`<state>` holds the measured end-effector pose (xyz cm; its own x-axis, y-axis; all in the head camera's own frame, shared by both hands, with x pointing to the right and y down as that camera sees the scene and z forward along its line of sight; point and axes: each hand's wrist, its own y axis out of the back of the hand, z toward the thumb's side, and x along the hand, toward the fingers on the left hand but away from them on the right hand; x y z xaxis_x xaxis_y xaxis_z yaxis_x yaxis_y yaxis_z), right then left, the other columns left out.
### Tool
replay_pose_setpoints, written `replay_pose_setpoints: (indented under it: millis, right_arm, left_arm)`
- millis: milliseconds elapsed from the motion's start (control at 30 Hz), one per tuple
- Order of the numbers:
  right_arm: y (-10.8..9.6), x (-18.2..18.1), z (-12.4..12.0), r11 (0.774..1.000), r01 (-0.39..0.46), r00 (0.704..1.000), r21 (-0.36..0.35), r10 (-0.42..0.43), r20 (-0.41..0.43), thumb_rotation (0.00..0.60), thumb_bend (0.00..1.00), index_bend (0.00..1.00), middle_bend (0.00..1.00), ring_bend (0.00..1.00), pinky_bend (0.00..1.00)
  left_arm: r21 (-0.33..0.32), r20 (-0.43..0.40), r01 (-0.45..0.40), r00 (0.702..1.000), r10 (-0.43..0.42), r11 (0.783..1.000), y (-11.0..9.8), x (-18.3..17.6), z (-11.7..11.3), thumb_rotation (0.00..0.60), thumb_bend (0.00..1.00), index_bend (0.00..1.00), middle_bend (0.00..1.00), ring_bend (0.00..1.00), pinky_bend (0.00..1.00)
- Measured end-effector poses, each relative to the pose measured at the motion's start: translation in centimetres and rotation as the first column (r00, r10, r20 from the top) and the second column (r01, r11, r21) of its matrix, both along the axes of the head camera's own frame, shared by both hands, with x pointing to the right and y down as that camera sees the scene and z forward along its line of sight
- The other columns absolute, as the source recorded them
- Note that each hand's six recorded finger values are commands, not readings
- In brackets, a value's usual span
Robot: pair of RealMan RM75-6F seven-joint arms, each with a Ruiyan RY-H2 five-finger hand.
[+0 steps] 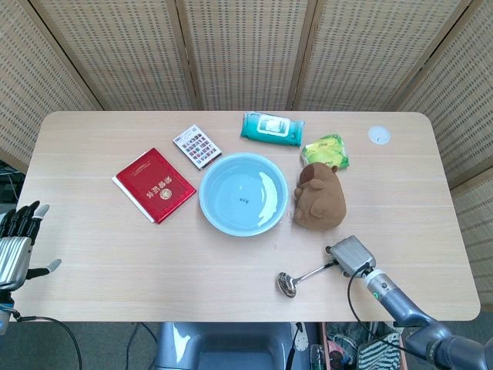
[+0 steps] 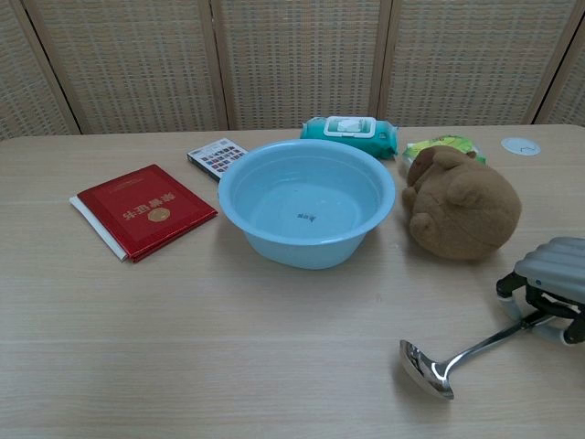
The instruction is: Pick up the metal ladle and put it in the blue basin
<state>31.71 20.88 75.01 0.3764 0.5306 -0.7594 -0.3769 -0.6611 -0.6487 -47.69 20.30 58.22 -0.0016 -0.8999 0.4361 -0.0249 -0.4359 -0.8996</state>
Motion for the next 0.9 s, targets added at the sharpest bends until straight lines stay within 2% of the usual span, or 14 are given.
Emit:
replay_pose_setpoints:
  millis: [267, 500, 900]
  right_arm:
    - [-0.2, 0.0, -1.2, 0.995, -0.08, 0.995, -0.051, 0.083, 0.061, 0.6, 0.82, 0.7, 0.87, 0.84, 1.0]
    - [-1.3, -0.1, -3.5, 0.984, -0.157, 0.977, -0.078, 0.167, 0.134, 0.6, 0.83, 0.7, 0.88, 0.84, 1.0]
    - [-3.8, -1.3, -8.0, 0.976, -0.205, 0.952, -0.078, 0.217, 0.217, 0.6, 0.84, 0.71, 0.88, 0.84, 1.0]
  left_arm:
    - [-0.002, -0.001, 0.002, 1.0, -0.002, 1.0, -0.1, 0.0, 0.1, 0.6, 0.0, 0.0, 0.0, 0.0, 0.0]
    - [-0.001, -0.003, 0.004, 1.0, -0.004, 1.0, -0.1, -0.1, 0.0, 0.6, 0.0, 0.0, 0.0, 0.0, 0.0]
    - [-0.002, -0.007, 0.012, 1.0, -0.012, 1.0, -0.2, -0.3, 0.0, 0.6, 0.0, 0.0, 0.0, 0.0, 0.0]
